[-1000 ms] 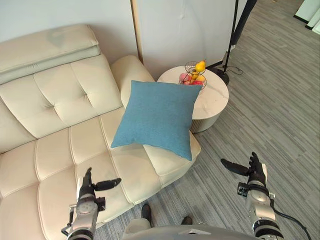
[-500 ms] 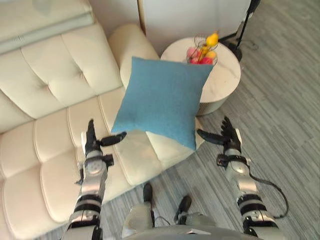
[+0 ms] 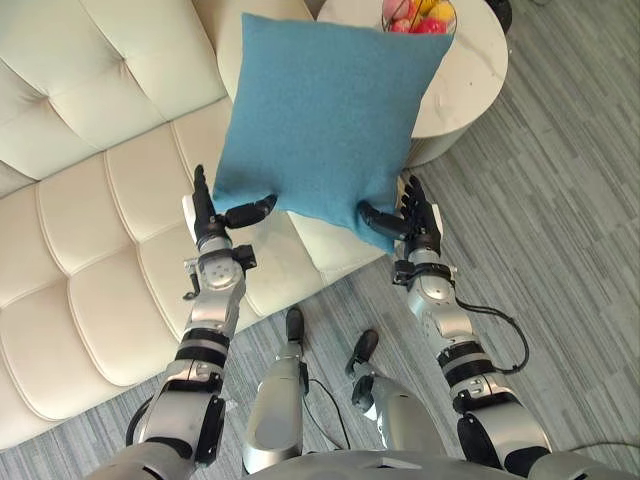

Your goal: Pick up cushions and gather them together orderly.

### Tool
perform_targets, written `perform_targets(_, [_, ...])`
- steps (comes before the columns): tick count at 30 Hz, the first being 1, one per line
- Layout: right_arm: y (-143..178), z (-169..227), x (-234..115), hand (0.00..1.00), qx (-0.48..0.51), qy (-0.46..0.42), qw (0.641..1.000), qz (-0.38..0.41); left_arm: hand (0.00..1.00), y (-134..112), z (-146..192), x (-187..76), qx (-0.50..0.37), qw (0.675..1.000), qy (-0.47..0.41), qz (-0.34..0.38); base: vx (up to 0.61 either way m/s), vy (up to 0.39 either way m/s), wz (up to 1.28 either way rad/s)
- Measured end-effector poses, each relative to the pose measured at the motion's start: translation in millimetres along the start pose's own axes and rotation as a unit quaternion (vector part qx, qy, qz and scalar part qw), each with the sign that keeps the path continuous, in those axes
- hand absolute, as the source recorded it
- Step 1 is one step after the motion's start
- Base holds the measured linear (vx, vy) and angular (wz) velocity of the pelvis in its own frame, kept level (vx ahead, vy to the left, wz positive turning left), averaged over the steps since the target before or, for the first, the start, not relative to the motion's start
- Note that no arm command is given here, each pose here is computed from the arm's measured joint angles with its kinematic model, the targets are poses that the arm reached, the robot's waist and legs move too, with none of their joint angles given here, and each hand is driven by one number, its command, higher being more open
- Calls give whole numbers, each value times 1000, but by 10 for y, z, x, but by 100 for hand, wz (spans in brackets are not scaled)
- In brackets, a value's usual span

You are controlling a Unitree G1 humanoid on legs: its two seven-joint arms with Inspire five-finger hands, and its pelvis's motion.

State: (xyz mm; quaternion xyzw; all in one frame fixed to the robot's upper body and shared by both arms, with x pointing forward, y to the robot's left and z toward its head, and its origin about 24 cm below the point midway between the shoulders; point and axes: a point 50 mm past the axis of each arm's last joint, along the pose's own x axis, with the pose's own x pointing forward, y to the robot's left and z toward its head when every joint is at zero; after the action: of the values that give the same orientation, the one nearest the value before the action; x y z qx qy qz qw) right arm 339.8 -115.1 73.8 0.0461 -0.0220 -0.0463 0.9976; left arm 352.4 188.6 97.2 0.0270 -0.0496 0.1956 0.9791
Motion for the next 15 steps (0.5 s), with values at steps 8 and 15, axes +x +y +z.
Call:
perform_targets(8, [26,321,135,0,19,-48,999,-14,0,-120,322,175,-22,999,-33,3,-22,-25,-3])
perform_targets(15, [146,462,73,0,49,-77,996,7,0,-259,467,130,-52,997,-54,-19,36,-1,3])
